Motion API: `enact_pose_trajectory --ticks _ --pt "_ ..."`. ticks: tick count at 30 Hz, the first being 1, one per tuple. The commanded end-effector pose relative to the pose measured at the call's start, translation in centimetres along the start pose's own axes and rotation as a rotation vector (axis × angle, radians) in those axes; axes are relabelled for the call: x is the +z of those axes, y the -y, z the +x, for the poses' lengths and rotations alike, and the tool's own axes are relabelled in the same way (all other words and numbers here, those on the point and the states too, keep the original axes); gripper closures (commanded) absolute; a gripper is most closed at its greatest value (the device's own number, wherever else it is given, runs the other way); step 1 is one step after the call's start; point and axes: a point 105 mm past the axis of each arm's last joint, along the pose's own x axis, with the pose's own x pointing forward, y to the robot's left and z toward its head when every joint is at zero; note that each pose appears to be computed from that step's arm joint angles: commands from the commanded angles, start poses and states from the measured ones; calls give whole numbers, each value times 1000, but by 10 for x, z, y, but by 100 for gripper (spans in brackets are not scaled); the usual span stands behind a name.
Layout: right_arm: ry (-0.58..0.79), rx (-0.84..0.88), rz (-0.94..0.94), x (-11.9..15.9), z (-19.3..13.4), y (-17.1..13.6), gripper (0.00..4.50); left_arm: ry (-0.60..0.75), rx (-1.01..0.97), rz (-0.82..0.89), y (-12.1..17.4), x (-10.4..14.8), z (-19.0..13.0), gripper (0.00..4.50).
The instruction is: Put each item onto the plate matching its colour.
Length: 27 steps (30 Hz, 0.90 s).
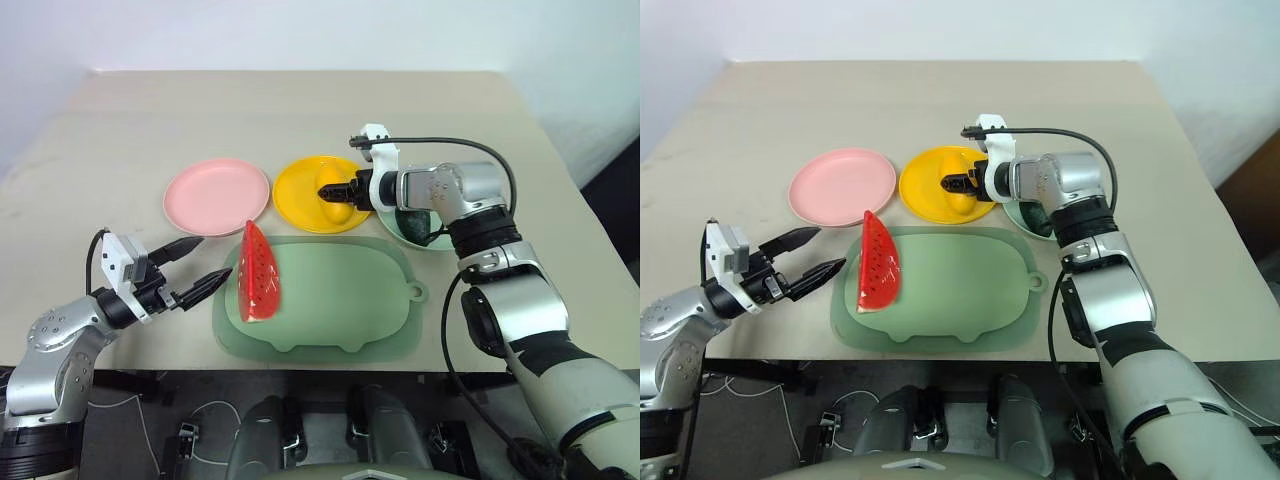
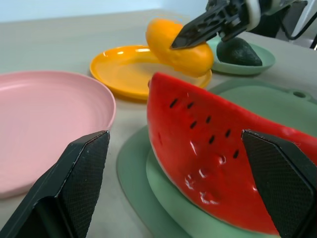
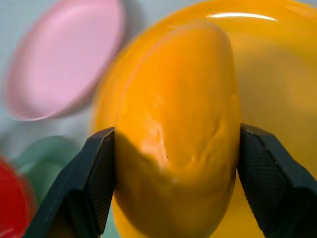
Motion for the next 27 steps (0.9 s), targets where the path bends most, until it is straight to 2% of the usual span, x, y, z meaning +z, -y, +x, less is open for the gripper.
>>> enact_pose_trajectory --ticks 1,5,9,15,18,27 --pt "57 12 -76 18 6 -8 131 39 9 59 2 15 -3 0" --pt "50 5 -104 12 15 -9 131 42 11 57 6 15 -1 0" --pt "79 19 -134 18 16 -12 3 41 13 58 6 17 -1 0" --pt "156 46 -170 44 0 -15 3 38 7 66 2 20 0 0" --pt "236 129 -215 59 -23 -26 3 40 -5 70 1 22 3 0" --pt "316 156 -378 38 -92 -35 3 71 -17 65 1 29 13 0"
